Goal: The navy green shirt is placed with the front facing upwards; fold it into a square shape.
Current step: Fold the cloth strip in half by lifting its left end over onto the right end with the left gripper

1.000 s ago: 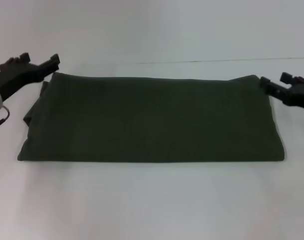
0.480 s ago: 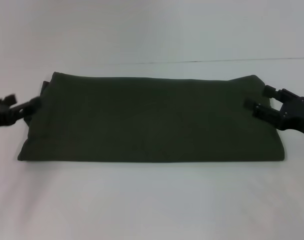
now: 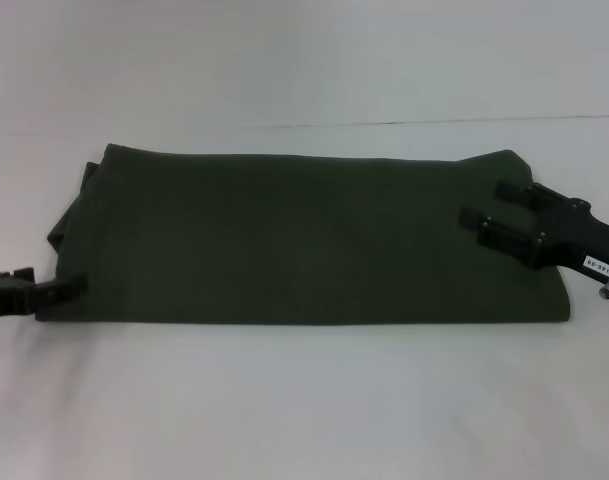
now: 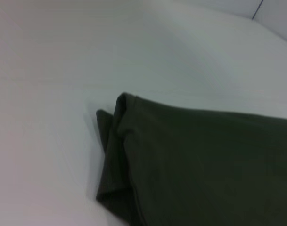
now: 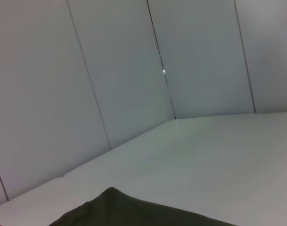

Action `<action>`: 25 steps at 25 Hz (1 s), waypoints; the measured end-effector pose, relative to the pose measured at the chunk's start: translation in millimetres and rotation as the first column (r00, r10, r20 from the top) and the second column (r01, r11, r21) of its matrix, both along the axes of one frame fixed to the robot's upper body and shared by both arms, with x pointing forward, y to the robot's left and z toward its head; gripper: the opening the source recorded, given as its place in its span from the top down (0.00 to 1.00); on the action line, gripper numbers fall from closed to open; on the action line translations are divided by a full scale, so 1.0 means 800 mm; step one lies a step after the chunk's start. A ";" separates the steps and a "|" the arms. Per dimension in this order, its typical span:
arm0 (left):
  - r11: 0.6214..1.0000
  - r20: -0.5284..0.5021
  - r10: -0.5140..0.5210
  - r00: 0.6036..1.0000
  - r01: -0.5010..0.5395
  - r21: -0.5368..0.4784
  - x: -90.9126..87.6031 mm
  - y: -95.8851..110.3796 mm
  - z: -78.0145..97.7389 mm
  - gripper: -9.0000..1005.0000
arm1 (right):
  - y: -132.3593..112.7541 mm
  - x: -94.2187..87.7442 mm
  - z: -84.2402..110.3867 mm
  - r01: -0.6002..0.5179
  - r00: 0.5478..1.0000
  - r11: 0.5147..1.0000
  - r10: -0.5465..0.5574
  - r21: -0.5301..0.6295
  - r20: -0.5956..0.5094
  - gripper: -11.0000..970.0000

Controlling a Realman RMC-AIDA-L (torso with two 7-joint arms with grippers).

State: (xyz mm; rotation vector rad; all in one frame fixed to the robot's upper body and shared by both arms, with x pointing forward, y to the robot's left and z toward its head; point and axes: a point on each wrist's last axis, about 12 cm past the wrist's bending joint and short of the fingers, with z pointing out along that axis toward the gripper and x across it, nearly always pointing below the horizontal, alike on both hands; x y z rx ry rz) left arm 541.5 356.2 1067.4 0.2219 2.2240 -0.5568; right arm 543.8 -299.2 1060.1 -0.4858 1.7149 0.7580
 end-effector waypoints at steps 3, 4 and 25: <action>1.000 -0.037 -0.001 0.999 0.001 0.019 0.000 -0.001 -0.004 0.10 | 0.001 0.000 -0.001 -0.002 1.000 1.000 0.002 -0.001 -0.002 0.15; 1.000 -0.049 0.006 0.999 -0.004 0.028 0.001 -0.001 -0.005 0.10 | 0.001 0.000 -0.001 -0.001 1.000 1.000 0.001 0.000 -0.003 0.15; 0.998 -0.093 -0.016 0.996 0.021 0.054 0.001 -0.007 -0.010 0.23 | 0.003 0.004 0.001 0.002 1.000 1.000 -0.002 0.004 -0.003 0.17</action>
